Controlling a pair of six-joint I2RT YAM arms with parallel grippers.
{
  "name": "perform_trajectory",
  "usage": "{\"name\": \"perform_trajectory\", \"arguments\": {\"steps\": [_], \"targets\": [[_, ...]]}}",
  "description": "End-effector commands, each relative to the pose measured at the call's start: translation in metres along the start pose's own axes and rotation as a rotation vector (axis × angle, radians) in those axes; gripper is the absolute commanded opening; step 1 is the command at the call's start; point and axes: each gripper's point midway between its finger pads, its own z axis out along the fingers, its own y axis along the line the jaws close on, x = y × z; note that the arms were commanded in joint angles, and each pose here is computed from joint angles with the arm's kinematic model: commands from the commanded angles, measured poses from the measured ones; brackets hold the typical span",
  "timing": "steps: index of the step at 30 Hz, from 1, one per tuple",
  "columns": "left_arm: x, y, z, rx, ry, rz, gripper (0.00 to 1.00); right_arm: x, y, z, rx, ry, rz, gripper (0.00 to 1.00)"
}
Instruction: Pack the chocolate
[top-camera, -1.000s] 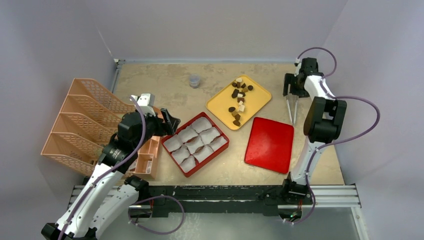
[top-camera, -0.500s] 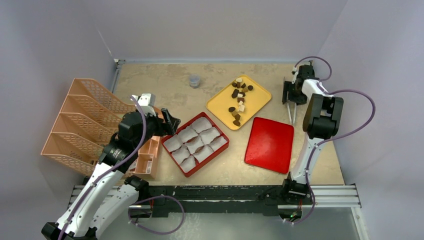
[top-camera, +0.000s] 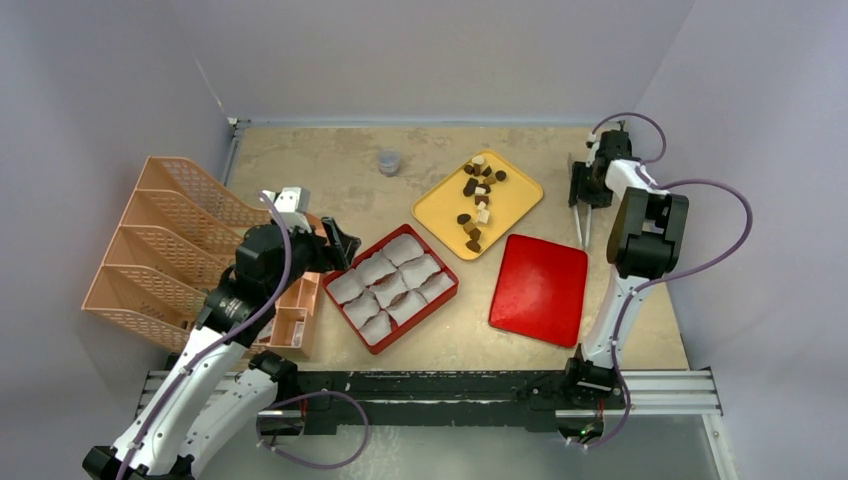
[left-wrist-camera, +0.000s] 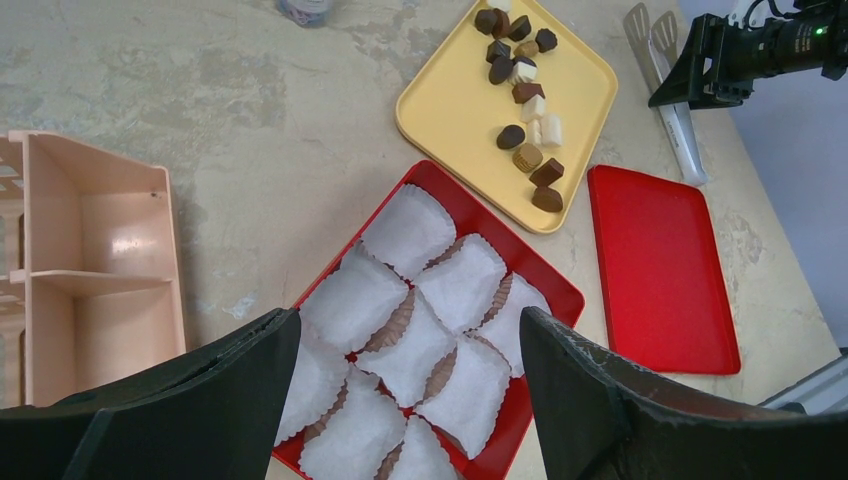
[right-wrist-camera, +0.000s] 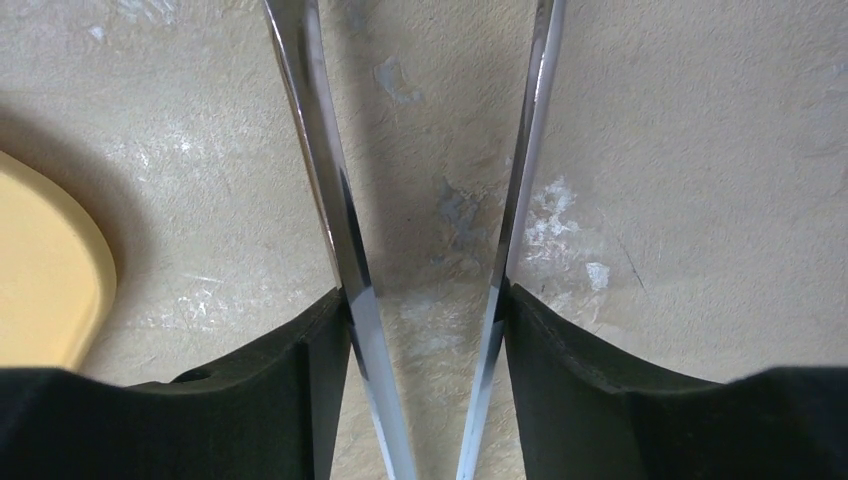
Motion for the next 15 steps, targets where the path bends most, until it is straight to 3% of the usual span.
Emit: {"name": "perform_trajectory", "arguments": {"steps": [1, 8, 15], "targets": [[-0.011, -0.003, 0.000, 0.017, -0.049, 0.010, 0.80, 0.009, -0.011, -0.003, 0.047, 0.020, 0.006, 0.56], [-0.013, -0.004, -0.003, 0.021, -0.058, 0.013, 0.80, -0.026, -0.015, -0.043, 0.074, -0.057, 0.034, 0.50], [-0.016, 0.000, -0.006, 0.000, -0.076, 0.014, 0.80, -0.023, 0.000, -0.091, 0.029, -0.025, 0.072, 0.45]]}}
